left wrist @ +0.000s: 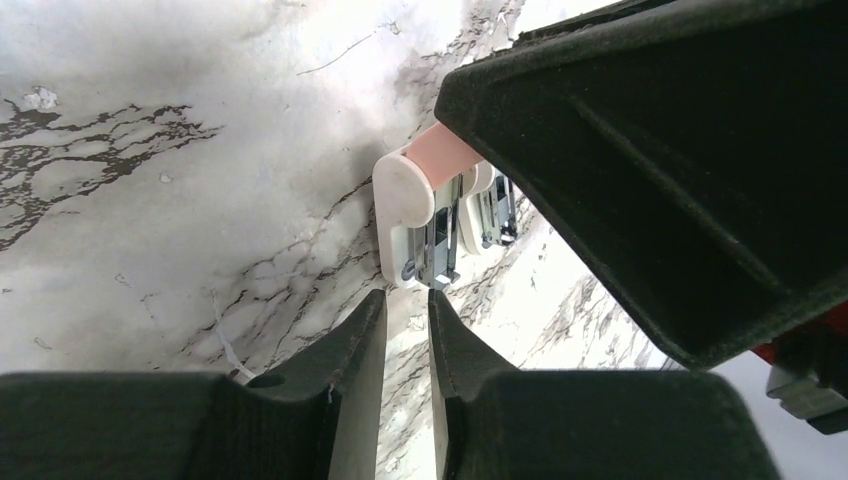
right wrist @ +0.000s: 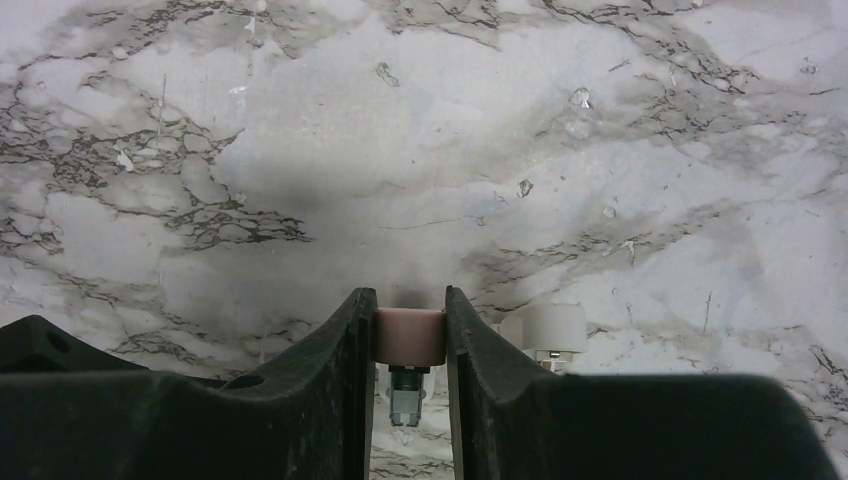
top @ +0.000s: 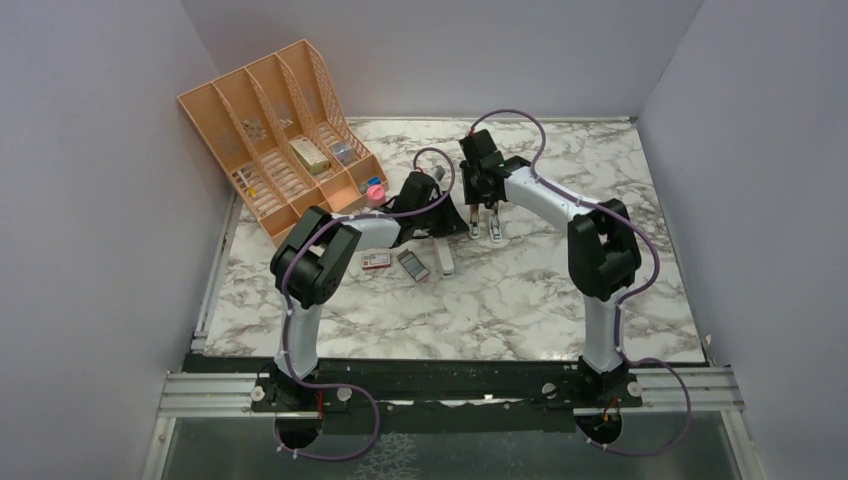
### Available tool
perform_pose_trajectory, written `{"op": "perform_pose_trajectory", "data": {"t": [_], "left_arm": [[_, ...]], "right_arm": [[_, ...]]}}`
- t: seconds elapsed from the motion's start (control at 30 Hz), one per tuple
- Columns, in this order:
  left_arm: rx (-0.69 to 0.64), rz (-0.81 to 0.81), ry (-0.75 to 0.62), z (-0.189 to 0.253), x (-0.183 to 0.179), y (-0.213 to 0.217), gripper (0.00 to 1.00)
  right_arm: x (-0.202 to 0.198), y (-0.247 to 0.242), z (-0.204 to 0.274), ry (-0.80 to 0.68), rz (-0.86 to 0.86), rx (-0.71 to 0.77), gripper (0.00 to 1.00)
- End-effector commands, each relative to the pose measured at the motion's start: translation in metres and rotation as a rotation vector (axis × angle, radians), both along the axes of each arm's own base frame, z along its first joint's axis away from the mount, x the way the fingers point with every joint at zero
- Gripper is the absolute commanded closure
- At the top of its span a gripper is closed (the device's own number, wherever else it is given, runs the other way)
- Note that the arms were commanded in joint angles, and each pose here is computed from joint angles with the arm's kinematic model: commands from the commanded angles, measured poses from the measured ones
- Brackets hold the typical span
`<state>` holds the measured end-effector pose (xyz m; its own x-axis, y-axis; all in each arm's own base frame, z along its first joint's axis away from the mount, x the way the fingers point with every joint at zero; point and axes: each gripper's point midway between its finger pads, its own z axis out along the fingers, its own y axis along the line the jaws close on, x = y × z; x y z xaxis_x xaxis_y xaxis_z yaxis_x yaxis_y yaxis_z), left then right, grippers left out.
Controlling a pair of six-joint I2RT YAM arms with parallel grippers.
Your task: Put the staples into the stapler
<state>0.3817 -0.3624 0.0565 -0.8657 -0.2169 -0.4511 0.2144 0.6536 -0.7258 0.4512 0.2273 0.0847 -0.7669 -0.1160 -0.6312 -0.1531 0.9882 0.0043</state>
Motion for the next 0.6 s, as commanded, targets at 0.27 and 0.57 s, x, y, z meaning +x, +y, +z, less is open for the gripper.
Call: {"op": "perform_pose_trajectory", "data": {"t": [0.27,0.57], "left_arm": [[0.01,-0.03,0.005,-0.015,0.009,-0.011,0.79],[0.066,0.05,0.03,-0.022,0.017,0.0,0.94]], "right_arm": [[0.012,0.007,-0.002,-0.006,-0.013,0.05,0.73],[0.012,0.008,-0.003,-0.001,-0.015,0.058,0.73]]}}
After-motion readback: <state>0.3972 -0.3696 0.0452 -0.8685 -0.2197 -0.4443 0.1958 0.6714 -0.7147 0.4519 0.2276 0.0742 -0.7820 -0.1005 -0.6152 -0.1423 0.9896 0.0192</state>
